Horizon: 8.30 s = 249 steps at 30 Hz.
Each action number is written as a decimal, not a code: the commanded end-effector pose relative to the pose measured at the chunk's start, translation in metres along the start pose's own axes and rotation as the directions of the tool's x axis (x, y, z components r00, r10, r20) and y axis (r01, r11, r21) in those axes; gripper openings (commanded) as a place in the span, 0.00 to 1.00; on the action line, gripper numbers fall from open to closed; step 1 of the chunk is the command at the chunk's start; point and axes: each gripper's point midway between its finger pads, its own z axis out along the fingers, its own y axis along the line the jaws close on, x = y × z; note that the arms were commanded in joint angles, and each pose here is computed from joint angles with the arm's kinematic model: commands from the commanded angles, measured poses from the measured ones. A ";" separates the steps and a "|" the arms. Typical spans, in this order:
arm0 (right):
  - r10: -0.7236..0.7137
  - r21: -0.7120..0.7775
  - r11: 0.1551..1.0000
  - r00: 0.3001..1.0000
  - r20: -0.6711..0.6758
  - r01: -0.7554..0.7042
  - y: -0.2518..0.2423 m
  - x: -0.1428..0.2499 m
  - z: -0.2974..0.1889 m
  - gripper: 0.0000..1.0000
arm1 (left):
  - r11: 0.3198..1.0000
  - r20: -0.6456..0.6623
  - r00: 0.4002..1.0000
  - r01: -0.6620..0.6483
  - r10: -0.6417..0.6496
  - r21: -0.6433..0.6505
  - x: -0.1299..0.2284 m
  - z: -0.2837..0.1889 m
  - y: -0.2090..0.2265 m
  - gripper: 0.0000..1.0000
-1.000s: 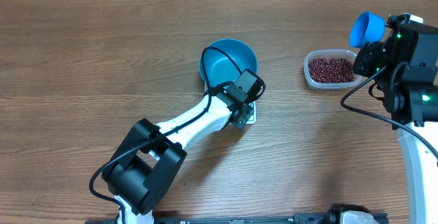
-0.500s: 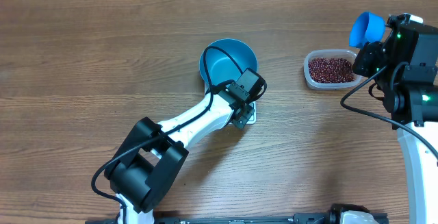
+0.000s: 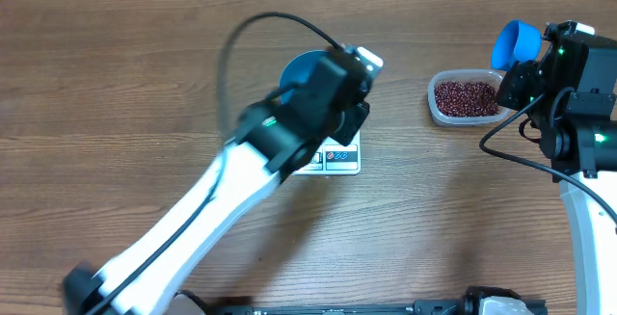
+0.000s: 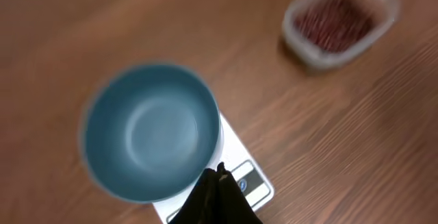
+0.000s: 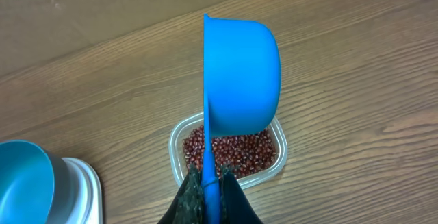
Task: Scoop item into bowl and weigh 150g on scale
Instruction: 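Withdraw the left gripper up and left away from the scale, then lower the blue scoop into the red bean tub with the right gripper, then scoop red beans and lift the filled scoop with the right gripper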
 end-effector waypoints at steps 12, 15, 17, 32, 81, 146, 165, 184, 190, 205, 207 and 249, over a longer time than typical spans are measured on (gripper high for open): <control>-0.032 0.003 0.999 0.999 -0.014 0.032 -0.001 -0.001 -0.007 0.03 | 0.993 -0.248 0.969 -0.040 0.011 -0.112 0.072 -0.065 0.097 0.04; -0.033 0.004 0.999 0.999 -0.020 0.033 -0.001 0.001 -0.007 0.03 | 1.000 -0.242 0.970 0.002 -0.002 -0.003 0.075 -0.065 0.090 0.26; -0.033 0.005 0.999 0.999 -0.026 0.033 -0.002 0.002 -0.007 0.03 | 1.000 -0.234 0.972 0.014 -0.009 0.022 0.074 -0.065 0.087 0.58; -0.035 0.013 0.999 0.997 -0.070 0.036 -0.004 0.013 -0.007 0.03 | 0.996 -0.267 0.964 0.036 -0.012 0.084 0.082 -0.068 0.075 1.00; -0.342 0.117 0.869 0.753 -0.562 0.481 -0.003 0.088 0.109 0.03 | 0.996 -0.269 0.963 0.037 -0.012 0.085 0.082 -0.067 0.075 1.00; -0.324 -0.031 0.905 0.639 -0.698 0.425 0.011 0.106 0.092 0.03 | 0.996 -0.269 0.963 0.037 -0.012 0.085 0.082 -0.067 0.075 1.00; -0.282 0.020 0.873 0.539 -0.794 0.487 -0.006 0.135 0.112 0.03 | 0.996 -0.269 0.963 0.037 -0.013 0.085 0.083 -0.067 0.075 1.00; -0.273 -0.076 0.926 0.519 -0.810 0.369 0.013 0.132 0.094 0.03 | 0.996 -0.269 0.963 0.037 -0.013 0.085 0.083 -0.067 0.075 1.00; -0.257 -0.121 0.953 0.533 -0.806 0.277 0.017 0.133 0.098 0.03 | 0.996 -0.269 0.963 0.036 -0.012 0.085 0.082 -0.067 0.075 1.00; -0.339 -0.266 0.941 0.543 -0.768 0.211 0.040 0.136 0.103 0.04 | 0.996 -0.269 0.963 0.037 -0.013 0.085 0.083 -0.067 0.075 0.99; -0.338 -0.286 0.941 0.551 -0.763 0.180 0.042 0.135 0.103 0.04 | 0.996 -0.269 0.963 0.037 -0.013 0.085 0.083 -0.067 0.075 0.99; -0.283 -0.520 0.827 0.643 -0.712 -0.212 0.041 0.131 0.103 0.04 | 0.996 -0.269 0.963 0.037 -0.012 0.085 0.082 -0.067 0.075 0.99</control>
